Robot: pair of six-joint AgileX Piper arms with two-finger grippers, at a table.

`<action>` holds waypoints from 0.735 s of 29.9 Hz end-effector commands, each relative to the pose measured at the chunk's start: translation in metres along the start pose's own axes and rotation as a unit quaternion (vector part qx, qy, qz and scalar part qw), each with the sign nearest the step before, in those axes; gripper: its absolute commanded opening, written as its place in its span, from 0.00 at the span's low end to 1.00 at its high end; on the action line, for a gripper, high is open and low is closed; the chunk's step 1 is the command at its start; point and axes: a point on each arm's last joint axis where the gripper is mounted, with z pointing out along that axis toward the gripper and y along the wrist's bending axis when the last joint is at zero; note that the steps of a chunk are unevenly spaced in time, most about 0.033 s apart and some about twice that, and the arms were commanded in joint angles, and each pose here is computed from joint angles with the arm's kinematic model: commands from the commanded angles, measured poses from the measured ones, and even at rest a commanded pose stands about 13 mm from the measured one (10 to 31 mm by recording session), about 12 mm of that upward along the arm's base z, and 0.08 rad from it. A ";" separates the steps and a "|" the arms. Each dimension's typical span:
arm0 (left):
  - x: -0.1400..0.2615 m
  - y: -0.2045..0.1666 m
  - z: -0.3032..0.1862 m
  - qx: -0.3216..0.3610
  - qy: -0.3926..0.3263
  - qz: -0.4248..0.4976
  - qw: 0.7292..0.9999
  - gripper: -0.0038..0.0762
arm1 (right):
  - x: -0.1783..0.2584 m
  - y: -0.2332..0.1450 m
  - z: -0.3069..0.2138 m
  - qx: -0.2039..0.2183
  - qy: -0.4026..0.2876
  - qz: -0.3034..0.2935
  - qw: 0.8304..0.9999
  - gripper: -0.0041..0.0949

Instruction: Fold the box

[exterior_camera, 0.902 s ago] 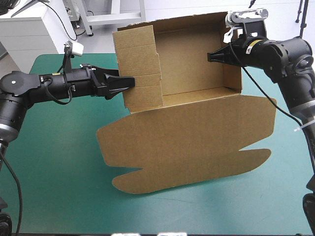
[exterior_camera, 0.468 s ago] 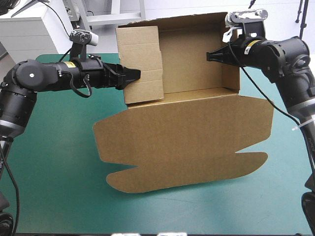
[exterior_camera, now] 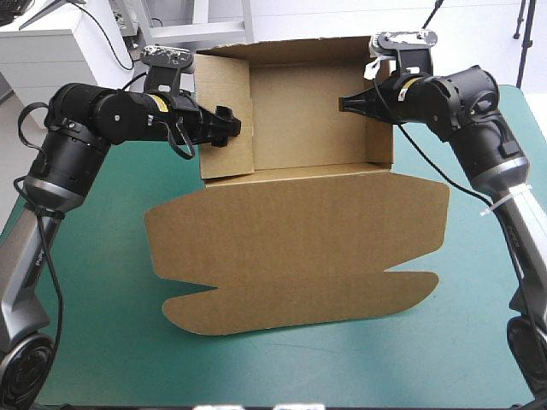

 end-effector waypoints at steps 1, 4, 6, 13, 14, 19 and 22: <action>-0.012 -0.004 -0.019 -0.004 -0.057 -0.022 0.998 0.78 | -0.015 0.005 -0.023 -0.028 -0.063 0.022 0.997 0.03; -0.015 -0.004 -0.016 -0.001 -0.068 -0.048 0.997 0.72 | -0.014 0.005 -0.022 -0.027 -0.060 0.023 0.998 0.03; -0.016 -0.004 -0.015 0.000 -0.075 -0.057 0.996 0.66 | -0.013 0.005 -0.018 -0.026 -0.053 0.023 0.998 0.03; -0.017 -0.004 -0.015 -0.002 -0.079 -0.058 0.995 0.52 | -0.009 0.005 -0.007 -0.023 -0.030 0.022 0.999 0.03; -0.017 -0.004 -0.014 -0.002 -0.077 -0.058 0.995 0.51 | -0.008 0.005 -0.005 -0.023 -0.028 0.020 0.999 0.03; -0.015 -0.002 -0.007 -0.007 -0.061 -0.057 0.996 0.37 | -0.004 0.005 0.001 -0.018 -0.006 0.013 1.000 0.03; -0.013 -0.001 0.000 -0.011 -0.043 -0.057 0.997 0.30 | -0.002 0.005 0.008 -0.016 0.005 0.012 1.000 0.03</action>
